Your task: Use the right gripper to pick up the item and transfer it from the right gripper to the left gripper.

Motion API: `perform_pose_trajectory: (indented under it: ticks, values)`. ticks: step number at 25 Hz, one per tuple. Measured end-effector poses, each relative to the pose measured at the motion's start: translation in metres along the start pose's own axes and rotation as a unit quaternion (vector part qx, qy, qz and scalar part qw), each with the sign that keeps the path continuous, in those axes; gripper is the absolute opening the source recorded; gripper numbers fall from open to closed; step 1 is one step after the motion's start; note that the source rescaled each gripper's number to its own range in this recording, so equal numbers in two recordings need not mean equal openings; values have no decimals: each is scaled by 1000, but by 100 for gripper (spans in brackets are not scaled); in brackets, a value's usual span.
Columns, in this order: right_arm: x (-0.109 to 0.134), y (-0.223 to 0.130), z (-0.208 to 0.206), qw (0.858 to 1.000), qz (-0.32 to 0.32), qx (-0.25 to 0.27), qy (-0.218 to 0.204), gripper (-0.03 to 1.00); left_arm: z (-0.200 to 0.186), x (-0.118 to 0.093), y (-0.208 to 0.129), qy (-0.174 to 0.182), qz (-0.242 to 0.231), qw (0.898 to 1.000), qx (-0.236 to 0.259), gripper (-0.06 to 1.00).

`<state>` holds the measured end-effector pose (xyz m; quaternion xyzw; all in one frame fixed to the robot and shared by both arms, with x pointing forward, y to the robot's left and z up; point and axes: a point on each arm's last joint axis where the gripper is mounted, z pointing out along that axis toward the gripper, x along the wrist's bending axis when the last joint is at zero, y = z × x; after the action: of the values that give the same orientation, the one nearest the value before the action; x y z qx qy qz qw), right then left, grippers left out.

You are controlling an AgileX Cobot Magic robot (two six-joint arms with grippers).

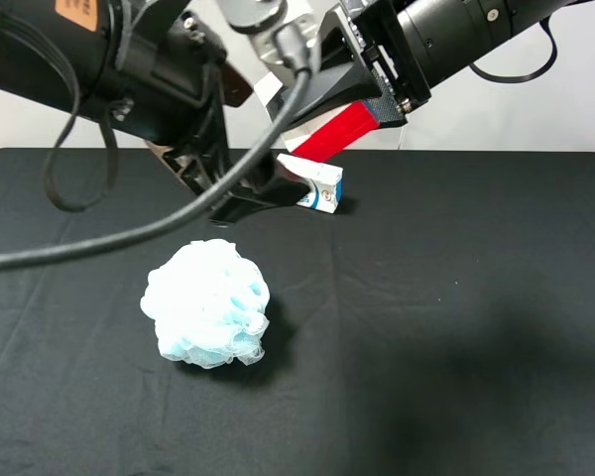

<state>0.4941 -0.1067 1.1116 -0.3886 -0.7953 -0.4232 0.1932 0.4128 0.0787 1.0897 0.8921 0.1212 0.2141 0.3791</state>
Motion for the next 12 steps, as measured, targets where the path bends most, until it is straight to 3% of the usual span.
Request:
perform_pose_trajectory:
  ticks: [9, 12]
  values:
    - [0, 0, 0, 1000, 0, 0, 0, 2, 5, 1, 10, 17, 6, 999, -47, 96]
    - [0, 0, 0, 1000, 0, 0, 0, 2, 17, 0, 7, 13, 6, 999, -37, 96]
